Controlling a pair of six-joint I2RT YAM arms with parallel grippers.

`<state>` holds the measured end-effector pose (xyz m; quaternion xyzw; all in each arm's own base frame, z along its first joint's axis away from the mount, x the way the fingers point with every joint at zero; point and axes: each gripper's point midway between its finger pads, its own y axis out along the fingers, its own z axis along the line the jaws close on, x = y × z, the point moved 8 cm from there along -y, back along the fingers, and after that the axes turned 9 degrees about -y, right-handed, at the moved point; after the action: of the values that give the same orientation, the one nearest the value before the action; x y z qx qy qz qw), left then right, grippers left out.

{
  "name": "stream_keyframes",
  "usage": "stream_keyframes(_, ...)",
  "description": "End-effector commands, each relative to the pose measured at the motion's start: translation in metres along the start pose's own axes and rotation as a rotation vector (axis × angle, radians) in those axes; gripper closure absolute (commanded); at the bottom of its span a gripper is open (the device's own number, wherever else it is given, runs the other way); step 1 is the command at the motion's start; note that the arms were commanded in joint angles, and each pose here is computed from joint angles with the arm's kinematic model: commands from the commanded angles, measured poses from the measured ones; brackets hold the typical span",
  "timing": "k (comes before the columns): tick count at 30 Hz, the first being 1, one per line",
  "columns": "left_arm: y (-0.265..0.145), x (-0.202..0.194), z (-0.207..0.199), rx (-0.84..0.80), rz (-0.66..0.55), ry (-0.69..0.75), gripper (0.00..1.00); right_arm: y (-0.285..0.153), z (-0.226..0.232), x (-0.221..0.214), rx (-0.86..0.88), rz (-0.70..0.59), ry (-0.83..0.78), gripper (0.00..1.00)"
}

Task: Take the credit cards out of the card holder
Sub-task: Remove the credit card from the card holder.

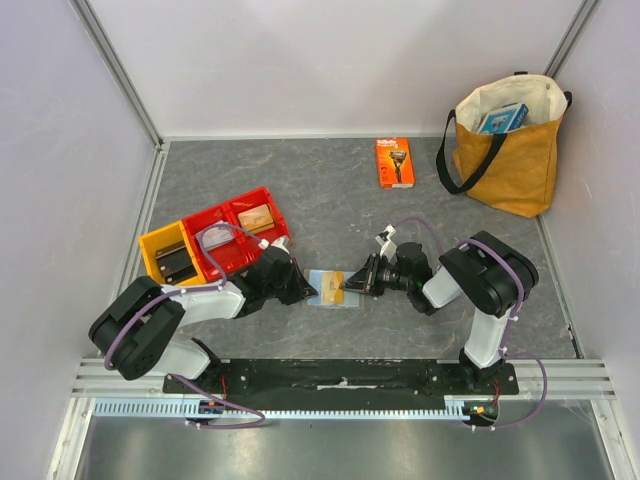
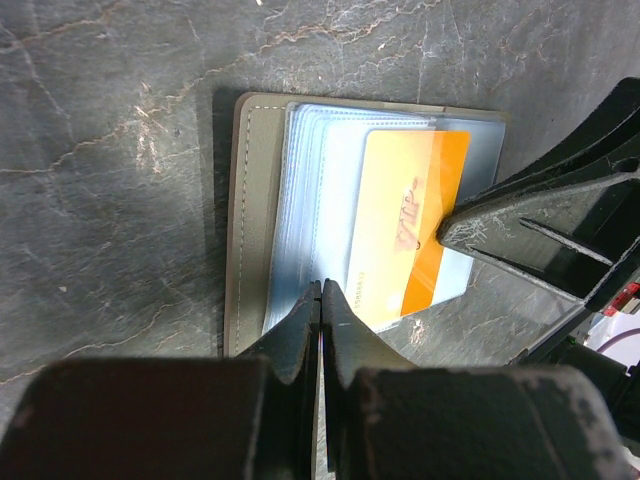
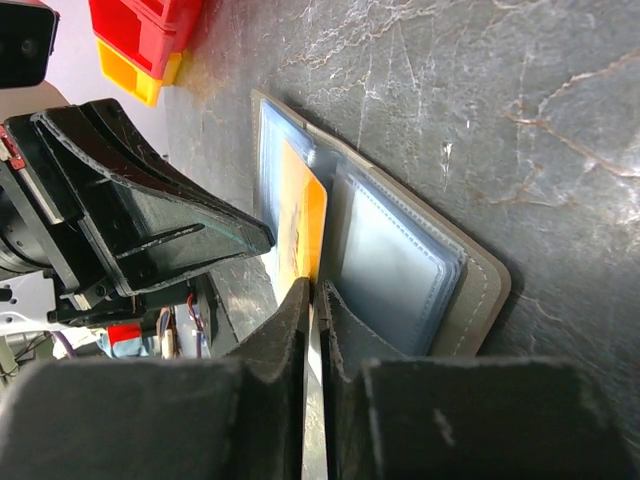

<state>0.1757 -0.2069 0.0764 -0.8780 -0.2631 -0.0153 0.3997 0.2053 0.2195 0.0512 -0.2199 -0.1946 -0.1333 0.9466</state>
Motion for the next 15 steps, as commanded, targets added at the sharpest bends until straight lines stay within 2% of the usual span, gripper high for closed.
stream_keyframes(1,-0.001,-0.006,0.018,0.085,0.029,-0.005,0.96,0.001,0.004,0.006,0.028,-0.006,-0.037,0.81)
stream_keyframes(6,-0.002,-0.006,0.017,0.082,0.031,0.001,0.96,0.008,0.004,0.011,0.034,0.009,-0.043,0.74)
stream_keyframes(15,-0.002,-0.006,0.017,0.081,0.033,0.009,0.96,0.017,-0.001,0.014,0.035,0.044,-0.042,0.74)
